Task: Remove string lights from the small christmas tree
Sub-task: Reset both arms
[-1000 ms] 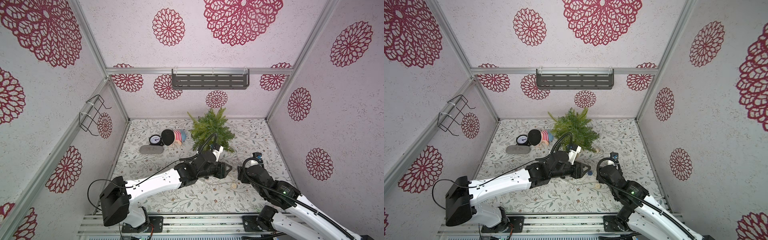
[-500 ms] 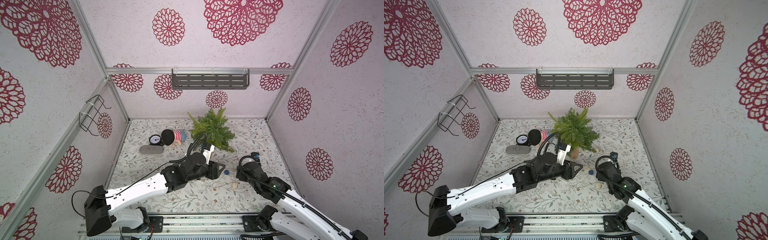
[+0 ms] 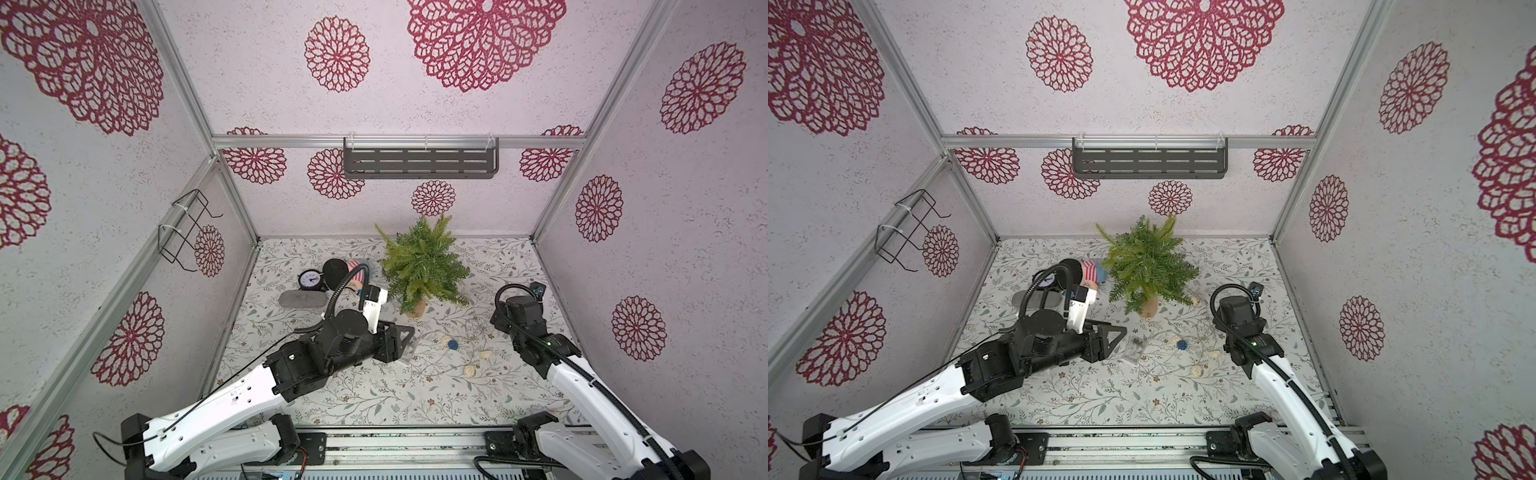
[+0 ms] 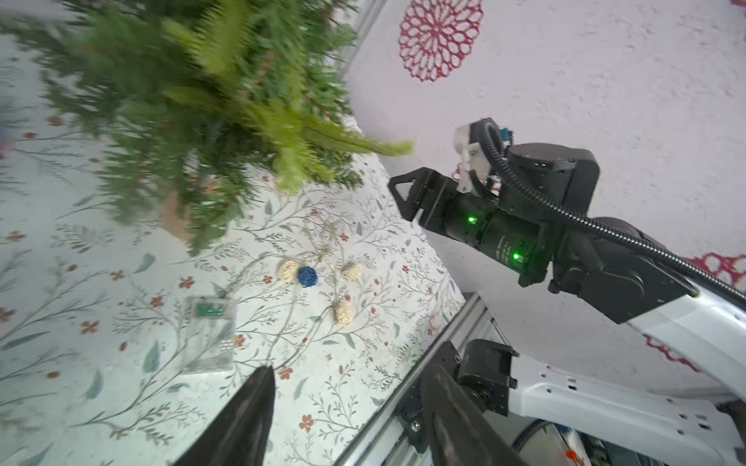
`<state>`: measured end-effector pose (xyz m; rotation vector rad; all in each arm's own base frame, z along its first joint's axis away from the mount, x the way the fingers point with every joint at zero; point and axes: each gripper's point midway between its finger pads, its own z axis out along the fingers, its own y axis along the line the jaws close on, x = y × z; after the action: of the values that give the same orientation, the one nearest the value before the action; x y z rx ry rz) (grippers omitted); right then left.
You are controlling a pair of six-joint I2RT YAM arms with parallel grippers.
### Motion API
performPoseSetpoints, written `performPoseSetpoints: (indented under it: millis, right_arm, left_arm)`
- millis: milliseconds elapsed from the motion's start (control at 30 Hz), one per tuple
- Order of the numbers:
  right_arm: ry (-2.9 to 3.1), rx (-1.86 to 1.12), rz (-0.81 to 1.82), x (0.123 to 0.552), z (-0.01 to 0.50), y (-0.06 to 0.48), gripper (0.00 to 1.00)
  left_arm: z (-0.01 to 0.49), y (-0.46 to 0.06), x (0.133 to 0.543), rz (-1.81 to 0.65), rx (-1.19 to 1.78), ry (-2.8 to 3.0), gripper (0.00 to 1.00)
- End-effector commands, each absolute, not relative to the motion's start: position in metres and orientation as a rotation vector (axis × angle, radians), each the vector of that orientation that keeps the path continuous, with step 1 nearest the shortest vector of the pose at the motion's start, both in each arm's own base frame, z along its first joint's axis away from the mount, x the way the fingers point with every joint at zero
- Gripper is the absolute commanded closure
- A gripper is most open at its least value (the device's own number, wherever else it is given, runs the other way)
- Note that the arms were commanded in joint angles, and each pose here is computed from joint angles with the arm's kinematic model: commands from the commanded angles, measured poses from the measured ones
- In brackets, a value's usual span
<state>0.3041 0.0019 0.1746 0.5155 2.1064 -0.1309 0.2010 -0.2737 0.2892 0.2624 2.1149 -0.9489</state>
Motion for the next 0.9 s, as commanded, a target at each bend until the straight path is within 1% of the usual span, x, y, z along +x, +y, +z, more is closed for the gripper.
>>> performPoseSetpoints:
  millis: [0, 67, 100, 233, 367, 533, 633, 733, 867]
  right_arm:
    - [1.900, 0.466, -0.333, 0.322, 0.203, -0.027, 0.13]
    - [1.793, 0.479, -0.402, 0.320, 0.202, -0.041, 0.03]
    - [1.766, 0.480, -0.399, 0.319, 0.196, -0.047, 0.01]
    - [1.709, 0.465, -0.335, 0.322, 0.166, -0.057, 0.01]
    - [1.727, 0.427, -0.329, 0.331, 0.137, -0.055, 0.01]
    - [1.688, 0.345, -0.305, 0.350, 0.141, -0.049, 0.01]
    - [1.713, 0.334, -0.280, 0.362, 0.128, -0.052, 0.02]
    - [1.764, 0.255, -0.237, 0.375, 0.119, -0.040, 0.02]
    - [1.701, 0.268, -0.243, 0.365, 0.118, -0.044, 0.01]
  left_arm:
    - [0.271, -0.241, 0.210, -0.853, 0.185, 2.174, 0.37]
    - [0.268, -0.227, 0.216, -0.842, 0.135, 2.173, 0.36]
    - [0.266, -0.219, 0.221, -0.836, 0.106, 2.174, 0.36]
    - [0.251, -0.192, 0.237, -0.815, -0.023, 2.201, 0.36]
    - [0.235, -0.167, 0.253, -0.731, -0.152, 2.231, 0.34]
    - [0.219, -0.141, 0.277, -0.574, -0.259, 2.268, 0.34]
    - [0.207, -0.124, 0.292, -0.478, -0.336, 2.280, 0.34]
    - [0.196, -0.112, 0.306, -0.397, -0.366, 2.286, 0.33]
    - [0.190, -0.102, 0.325, -0.308, -0.383, 2.259, 0.30]
